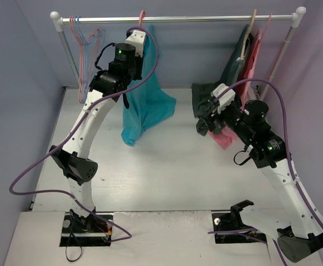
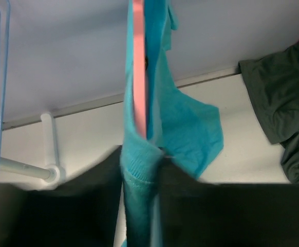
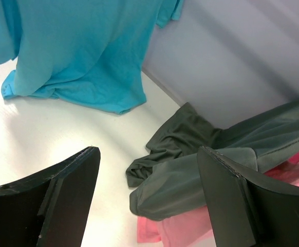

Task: Place the t-shirt on the hanger

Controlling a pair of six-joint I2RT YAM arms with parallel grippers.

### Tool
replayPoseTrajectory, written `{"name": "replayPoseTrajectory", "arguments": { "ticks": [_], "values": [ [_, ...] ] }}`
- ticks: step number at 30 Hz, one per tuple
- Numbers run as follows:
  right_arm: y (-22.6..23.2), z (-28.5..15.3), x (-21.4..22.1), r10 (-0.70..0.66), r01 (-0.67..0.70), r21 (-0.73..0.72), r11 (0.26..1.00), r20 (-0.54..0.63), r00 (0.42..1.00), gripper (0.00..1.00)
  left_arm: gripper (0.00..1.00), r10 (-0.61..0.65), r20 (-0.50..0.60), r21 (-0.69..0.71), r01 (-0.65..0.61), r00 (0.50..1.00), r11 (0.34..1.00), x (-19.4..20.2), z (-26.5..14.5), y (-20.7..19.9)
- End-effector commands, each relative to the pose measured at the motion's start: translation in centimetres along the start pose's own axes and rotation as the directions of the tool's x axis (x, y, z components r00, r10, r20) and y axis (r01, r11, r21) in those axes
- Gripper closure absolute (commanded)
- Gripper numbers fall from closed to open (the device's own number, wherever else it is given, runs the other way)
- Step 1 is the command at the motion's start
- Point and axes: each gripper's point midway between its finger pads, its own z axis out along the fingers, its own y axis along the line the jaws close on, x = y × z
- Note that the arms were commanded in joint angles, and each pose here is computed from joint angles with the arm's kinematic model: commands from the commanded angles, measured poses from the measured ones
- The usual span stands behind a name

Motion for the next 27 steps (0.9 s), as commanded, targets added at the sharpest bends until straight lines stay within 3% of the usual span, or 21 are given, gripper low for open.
{"name": "replayPoseTrajectory", "arguments": {
  "ticks": [1, 4, 6, 8, 12, 16, 17, 19, 20, 22, 24, 27],
  "values": [
    [-0.9, -0.8, -1.4, 0.016, -0.019, 0.045, 0.999, 0.049, 0.999, 0.22, 0.63, -0.086, 0.154, 0.004, 0.086, 0.984, 0.996, -4.9, -3.0, 1.1],
    [-1.3, -1.1, -1.0, 0.062, -0.065, 0.081, 0.995, 0.031, 0.998, 0.2, 0.35, -0.099, 0.172, 0.001, 0.1, 0.98, 0.995, -5.7, -4.6, 1.7],
    [-2.2, -1.2, -0.7, 0.104, -0.104, 0.137, 0.985, 0.008, 0.995, 0.12, 0.31, -0.102, 0.201, -0.004, 0.105, 0.974, 0.994, -6.7, -6.8, 2.4],
    [-3.5, -1.9, -0.6, 0.171, -0.164, 0.222, 0.961, -0.014, 0.985, 0.01, 0.3, -0.101, 0.215, -0.013, 0.106, 0.971, 0.994, -7.2, -9.5, 3.4],
    [-5.0, -3.7, -1.7, 0.248, -0.243, 0.31, 0.919, 0.026, 0.969, 0.0, 0.3, -0.084, 0.19, -0.03, 0.091, 0.978, 0.995, -5.7, -14.0, 5.0],
    [-5.1, -6.1, -1.6, 0.299, -0.314, 0.36, 0.879, 0.098, 0.949, 0.0, 0.3, -0.066, 0.114, -0.026, 0.07, 0.991, 0.997, -1.7, -19.5, 6.4],
    [-5.0, -6.6, -1.5, 0.305, -0.324, 0.364, 0.873, 0.111, 0.946, 0.0, 0.3, -0.047, 0.053, -0.026, 0.048, 0.997, 0.998, 0.7, -19.3, 6.3],
    [-4.5, -8.3, -1.6, 0.306, -0.338, 0.359, 0.87, 0.143, 0.941, 0.0, 0.3, -0.05, 0.047, -0.031, 0.051, 0.998, 0.998, 2.7, -22.3, 7.3],
    [-4.1, -8.5, -0.5, 0.317, -0.342, 0.365, 0.866, 0.126, 0.94, 0.0, 0.3, -0.036, -0.021, -0.048, 0.035, 0.999, 0.998, 5.6, -21.9, 7.4],
    [-4.0, -10.0, 0.2, 0.349, -0.379, 0.395, 0.837, 0.148, 0.925, 0.0, 0.3, -0.037, -0.026, -0.063, 0.035, 0.999, 0.997, 7.9, -24.3, 8.4],
    [-4.2, -11.4, 1.7, 0.387, -0.414, 0.453, 0.79, 0.157, 0.909, 0.0, 0.3, -0.03, -0.114, -0.109, 0.017, 0.993, 0.994, 12.0, -24.8, 9.1],
    [-3.7, -12.6, 3.1, 0.449, -0.473, 0.478, 0.74, 0.172, 0.877, 0.0, 0.3, -0.043, -0.111, -0.131, 0.028, 0.993, 0.991, 15.0, -27.4, 10.2]
  ]
}}
